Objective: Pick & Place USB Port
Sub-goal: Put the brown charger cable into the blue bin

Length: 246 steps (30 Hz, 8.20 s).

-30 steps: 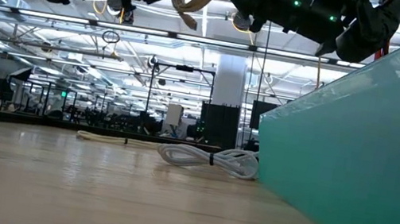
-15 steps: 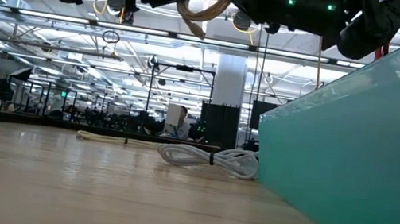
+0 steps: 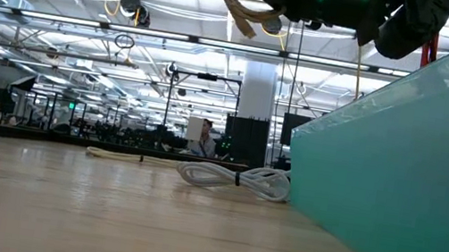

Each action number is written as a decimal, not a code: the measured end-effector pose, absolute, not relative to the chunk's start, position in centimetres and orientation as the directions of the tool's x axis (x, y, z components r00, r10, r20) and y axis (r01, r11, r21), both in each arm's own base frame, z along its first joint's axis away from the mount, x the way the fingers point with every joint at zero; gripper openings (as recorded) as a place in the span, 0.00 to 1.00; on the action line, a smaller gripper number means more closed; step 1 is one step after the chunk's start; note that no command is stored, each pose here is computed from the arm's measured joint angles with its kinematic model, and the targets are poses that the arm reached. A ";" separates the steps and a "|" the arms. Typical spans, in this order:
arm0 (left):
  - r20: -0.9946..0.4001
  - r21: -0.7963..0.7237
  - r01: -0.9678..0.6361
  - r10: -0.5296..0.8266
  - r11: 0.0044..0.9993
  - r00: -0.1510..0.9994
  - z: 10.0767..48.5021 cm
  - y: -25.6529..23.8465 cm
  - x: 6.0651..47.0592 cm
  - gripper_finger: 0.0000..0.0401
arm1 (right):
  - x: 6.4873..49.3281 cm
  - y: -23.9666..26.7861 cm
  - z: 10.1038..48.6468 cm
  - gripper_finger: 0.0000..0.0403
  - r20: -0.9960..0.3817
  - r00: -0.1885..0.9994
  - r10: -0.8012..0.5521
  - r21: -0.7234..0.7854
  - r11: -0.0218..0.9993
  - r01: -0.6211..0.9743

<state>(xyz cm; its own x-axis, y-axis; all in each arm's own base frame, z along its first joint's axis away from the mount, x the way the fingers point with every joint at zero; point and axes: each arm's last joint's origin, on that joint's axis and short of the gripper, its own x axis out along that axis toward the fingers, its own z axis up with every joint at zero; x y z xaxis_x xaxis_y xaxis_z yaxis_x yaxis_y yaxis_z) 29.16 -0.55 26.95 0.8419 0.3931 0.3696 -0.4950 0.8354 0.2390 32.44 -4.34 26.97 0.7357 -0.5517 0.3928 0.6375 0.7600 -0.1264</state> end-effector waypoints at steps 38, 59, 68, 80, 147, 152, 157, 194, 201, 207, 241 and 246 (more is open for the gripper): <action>0.381 0.194 -0.739 0.645 0.645 0.663 28.2 -0.9 31.8 0.02 | 36.3 -7.6 27.9 0.22 0.195 0.530 -0.825 -0.134 0.513 0.848; 0.327 0.189 -0.825 0.758 0.533 0.564 27.9 0.1 31.7 0.02 | 36.5 -7.0 27.6 0.47 0.180 0.561 -0.808 -0.159 0.539 0.827; 0.315 0.217 -0.858 0.799 0.465 0.512 28.0 0.5 31.4 0.02 | 36.5 -6.9 27.6 0.44 0.182 0.560 -0.808 -0.159 0.538 0.828; 0.302 0.260 -0.871 0.822 0.417 0.484 28.0 0.4 31.2 0.02 | 36.5 -6.9 27.5 0.37 0.177 0.562 -0.808 -0.165 0.539 0.826; 0.064 0.496 -0.858 0.980 0.133 0.189 26.0 0.4 28.7 0.21 | 19.7 1.6 34.1 0.07 -0.513 0.828 -0.227 0.512 0.694 0.507; 0.068 0.491 -0.860 0.978 0.137 0.195 26.0 0.4 28.7 0.21 | 18.7 3.9 32.6 0.07 -0.671 0.740 -0.038 0.607 0.546 0.578; 0.067 0.498 -0.856 0.978 0.140 0.199 25.6 0.7 29.0 0.21 | 18.9 5.6 30.4 0.07 -0.819 0.570 0.068 0.522 0.503 0.689; 0.077 0.519 -0.842 0.973 0.146 0.216 25.5 1.3 29.2 0.21 | 24.9 7.9 19.6 0.07 -0.890 0.213 0.403 0.397 0.458 0.795; 0.077 0.516 -0.844 0.973 0.147 0.217 25.5 1.3 29.2 0.21 | 24.6 7.9 17.9 0.07 -0.875 0.244 0.418 0.430 0.439 0.789; 0.078 0.512 -0.846 0.973 0.148 0.218 25.5 1.3 29.2 0.21 | 24.6 7.8 16.9 0.07 -0.848 0.303 0.435 0.488 0.419 0.766; 0.083 0.520 -0.840 0.970 0.154 0.229 25.5 1.3 29.2 0.21 | 25.6 8.4 17.4 0.19 -0.729 0.368 0.577 0.627 0.346 0.698; 0.089 0.523 -0.837 0.966 0.161 0.241 25.5 1.2 29.2 0.21 | 25.6 8.2 17.4 0.25 -0.728 0.373 0.575 0.627 0.341 0.700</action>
<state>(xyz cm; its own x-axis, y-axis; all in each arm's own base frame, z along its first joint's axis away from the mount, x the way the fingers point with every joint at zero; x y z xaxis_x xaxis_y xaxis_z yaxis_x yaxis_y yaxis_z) 29.23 1.24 25.49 0.2414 0.9664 0.0887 -0.8372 0.1611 0.5227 25.63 8.18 17.45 0.3730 0.5748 -0.7283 0.7002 0.3407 0.6275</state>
